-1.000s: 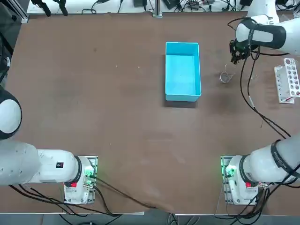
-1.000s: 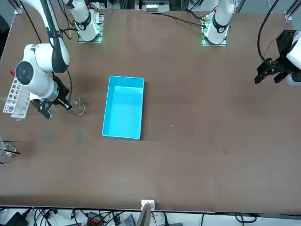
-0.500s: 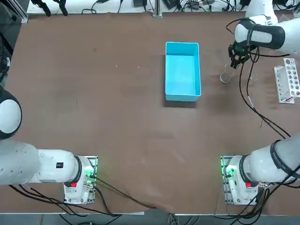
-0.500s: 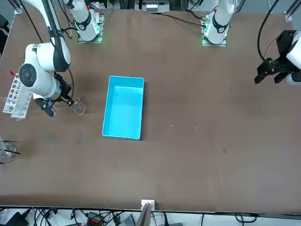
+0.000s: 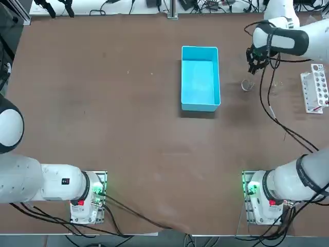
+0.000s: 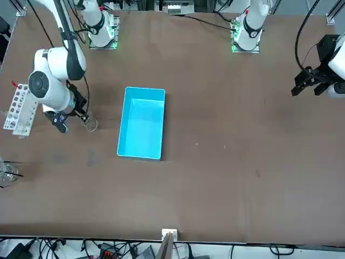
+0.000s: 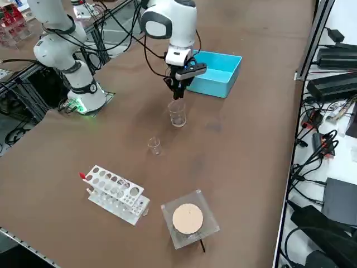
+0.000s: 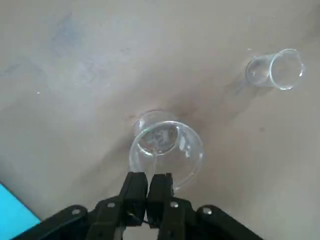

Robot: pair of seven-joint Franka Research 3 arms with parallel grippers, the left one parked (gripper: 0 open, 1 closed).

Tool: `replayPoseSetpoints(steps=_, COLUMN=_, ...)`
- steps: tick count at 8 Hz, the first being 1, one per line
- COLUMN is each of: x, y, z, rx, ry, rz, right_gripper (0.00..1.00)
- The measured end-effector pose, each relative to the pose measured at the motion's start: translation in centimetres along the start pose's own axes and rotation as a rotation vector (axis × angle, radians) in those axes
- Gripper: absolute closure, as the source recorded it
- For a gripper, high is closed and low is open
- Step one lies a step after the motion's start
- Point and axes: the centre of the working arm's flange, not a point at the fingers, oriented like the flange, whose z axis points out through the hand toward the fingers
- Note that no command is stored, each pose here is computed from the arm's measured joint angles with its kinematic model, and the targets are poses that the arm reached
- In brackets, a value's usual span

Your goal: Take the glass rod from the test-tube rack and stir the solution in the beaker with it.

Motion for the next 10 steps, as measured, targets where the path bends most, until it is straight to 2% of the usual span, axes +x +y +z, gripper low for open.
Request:
replayPoseSetpoints(steps=3, x=1.5, y=0.4, z=-0.9, rx=0.032, ry=0.031, rz=0.031, right_gripper=0.95)
replayPoseSetpoints(steps=6, x=2.1, y=1.7, z=-1.3, rx=-0.001, ry=0.001, rz=0.041, right_gripper=0.95)
replayPoseSetpoints(steps=8, x=1.7, y=2.4, z=-3.9, rx=-0.032, ry=-0.024, rz=0.039, right_gripper=0.95)
replayPoseSetpoints(steps=10, x=1.8, y=2.7, z=-8.9, rx=-0.037, ry=-0.022, rz=0.036, right_gripper=0.95)
